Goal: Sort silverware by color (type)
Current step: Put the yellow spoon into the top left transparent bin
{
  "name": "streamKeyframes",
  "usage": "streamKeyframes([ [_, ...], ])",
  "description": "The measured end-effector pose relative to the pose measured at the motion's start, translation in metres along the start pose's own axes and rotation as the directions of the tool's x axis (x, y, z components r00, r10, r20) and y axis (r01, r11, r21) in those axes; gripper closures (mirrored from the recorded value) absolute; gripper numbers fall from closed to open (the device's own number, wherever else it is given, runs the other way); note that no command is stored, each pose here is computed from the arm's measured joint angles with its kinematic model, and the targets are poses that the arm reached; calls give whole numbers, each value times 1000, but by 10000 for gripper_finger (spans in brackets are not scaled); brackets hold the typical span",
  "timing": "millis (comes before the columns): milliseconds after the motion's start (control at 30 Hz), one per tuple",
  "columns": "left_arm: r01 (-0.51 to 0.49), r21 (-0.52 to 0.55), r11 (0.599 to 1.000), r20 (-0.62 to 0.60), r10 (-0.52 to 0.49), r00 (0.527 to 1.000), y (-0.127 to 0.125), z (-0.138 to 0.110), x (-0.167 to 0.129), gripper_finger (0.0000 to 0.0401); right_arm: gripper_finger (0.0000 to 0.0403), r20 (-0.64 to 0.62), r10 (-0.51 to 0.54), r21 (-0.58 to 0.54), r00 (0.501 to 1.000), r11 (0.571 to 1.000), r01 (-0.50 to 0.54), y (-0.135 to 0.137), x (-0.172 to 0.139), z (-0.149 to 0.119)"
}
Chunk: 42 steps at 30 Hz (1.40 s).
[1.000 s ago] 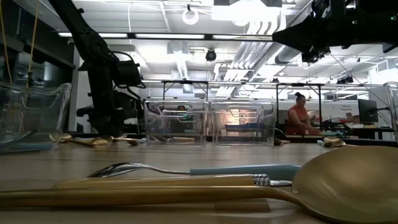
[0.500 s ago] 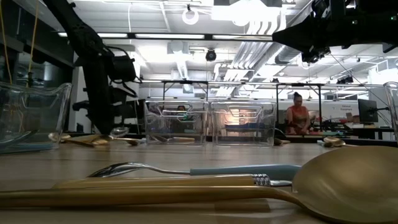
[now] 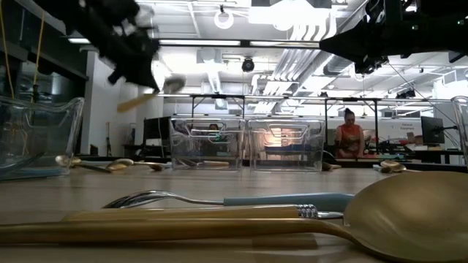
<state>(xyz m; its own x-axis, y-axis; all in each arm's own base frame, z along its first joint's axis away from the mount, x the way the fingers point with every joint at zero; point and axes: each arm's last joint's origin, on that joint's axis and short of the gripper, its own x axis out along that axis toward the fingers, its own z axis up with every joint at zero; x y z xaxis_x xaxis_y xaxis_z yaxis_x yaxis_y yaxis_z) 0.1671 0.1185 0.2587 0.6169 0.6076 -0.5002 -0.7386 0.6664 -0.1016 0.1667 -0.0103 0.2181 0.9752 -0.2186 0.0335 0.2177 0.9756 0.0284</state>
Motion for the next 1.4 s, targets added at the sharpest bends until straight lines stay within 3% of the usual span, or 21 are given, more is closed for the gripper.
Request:
streamKeyframes([
  [133,202,42,978,242,-206,948,-24,-2,-20,400,403,0,0,0,1000,1000,0,0,0,0],
  [267,362,84,928,440,-361,823,-41,-20,-30,400,403,0,0,1,1000,1000,0,0,0,0],
  [433,494,123,861,595,-462,657,-49,-49,-37,401,403,0,0,6,1000,1000,0,0,0,0],
  [533,526,142,839,630,-486,606,-50,-65,-39,401,403,5,0,6,1000,1000,0,0,0,0],
  [700,537,160,828,631,-504,590,-52,-78,-42,401,403,32,9,5,999,1000,-9,0,0,3],
  [1400,515,180,838,669,-488,560,-52,-75,-46,401,403,29,11,-24,1000,1000,-11,0,0,3],
])
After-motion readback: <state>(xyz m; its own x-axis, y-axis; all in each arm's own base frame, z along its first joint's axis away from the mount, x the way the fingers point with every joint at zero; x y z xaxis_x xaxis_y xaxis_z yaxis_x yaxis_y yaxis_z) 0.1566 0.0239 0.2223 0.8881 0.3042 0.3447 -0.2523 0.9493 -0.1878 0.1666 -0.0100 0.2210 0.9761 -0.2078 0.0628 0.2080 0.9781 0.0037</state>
